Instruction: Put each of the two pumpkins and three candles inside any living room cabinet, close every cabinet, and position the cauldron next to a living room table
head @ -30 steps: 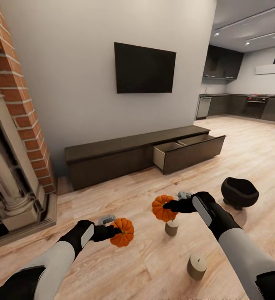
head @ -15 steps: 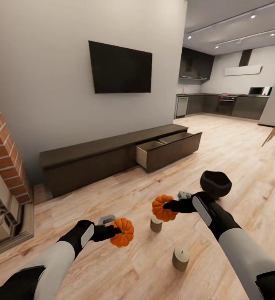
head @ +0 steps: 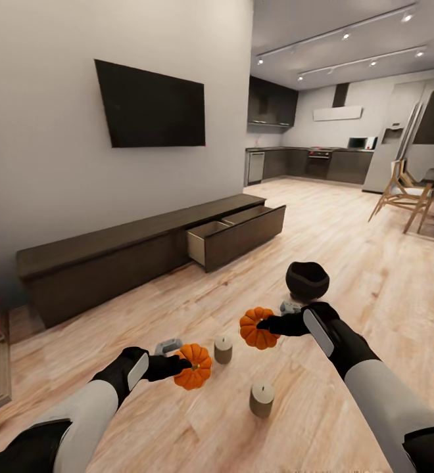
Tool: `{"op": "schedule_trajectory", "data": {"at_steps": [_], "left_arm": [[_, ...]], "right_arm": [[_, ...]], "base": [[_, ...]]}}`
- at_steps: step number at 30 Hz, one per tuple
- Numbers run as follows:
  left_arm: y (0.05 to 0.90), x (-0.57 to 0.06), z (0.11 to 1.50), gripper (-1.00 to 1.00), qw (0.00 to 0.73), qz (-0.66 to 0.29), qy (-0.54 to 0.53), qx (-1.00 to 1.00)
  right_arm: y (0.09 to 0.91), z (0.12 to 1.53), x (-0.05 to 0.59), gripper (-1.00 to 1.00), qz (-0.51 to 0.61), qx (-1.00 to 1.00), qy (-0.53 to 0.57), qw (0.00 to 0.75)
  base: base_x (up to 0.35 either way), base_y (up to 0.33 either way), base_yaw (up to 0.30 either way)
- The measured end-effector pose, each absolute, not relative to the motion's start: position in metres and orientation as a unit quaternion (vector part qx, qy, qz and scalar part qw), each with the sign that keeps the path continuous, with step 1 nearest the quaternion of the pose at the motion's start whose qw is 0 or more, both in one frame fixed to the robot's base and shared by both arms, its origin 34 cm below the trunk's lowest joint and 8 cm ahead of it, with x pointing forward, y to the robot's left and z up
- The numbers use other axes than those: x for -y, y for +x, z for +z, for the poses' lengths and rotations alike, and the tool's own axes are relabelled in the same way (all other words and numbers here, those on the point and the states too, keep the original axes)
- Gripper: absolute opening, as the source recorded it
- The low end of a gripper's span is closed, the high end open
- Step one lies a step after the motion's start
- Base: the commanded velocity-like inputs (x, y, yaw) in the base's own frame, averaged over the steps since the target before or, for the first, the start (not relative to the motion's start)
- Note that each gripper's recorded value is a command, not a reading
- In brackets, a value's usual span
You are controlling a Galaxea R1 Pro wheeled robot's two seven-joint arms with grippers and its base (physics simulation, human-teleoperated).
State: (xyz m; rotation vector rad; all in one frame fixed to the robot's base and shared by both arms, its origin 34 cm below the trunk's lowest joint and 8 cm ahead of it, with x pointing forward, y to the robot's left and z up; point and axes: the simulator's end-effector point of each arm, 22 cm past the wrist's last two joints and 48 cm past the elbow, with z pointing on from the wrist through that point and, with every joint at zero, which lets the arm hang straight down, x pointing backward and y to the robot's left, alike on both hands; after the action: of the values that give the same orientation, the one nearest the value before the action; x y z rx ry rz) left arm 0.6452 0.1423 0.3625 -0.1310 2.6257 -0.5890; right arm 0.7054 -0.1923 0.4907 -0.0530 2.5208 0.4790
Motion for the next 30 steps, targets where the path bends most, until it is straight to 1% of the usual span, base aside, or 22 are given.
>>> {"op": "schedule_trajectory", "data": {"at_steps": [30], "left_arm": [[0.6465,-0.1423,0.3673,-1.00,0.226,-0.213,-0.047,-0.949]], "right_arm": [[0.7056,0.4962,0.1930,-1.00,0.179,-0.941,-0.020,0.288]], "base": [[0.000,0.000,-0.296]]}}
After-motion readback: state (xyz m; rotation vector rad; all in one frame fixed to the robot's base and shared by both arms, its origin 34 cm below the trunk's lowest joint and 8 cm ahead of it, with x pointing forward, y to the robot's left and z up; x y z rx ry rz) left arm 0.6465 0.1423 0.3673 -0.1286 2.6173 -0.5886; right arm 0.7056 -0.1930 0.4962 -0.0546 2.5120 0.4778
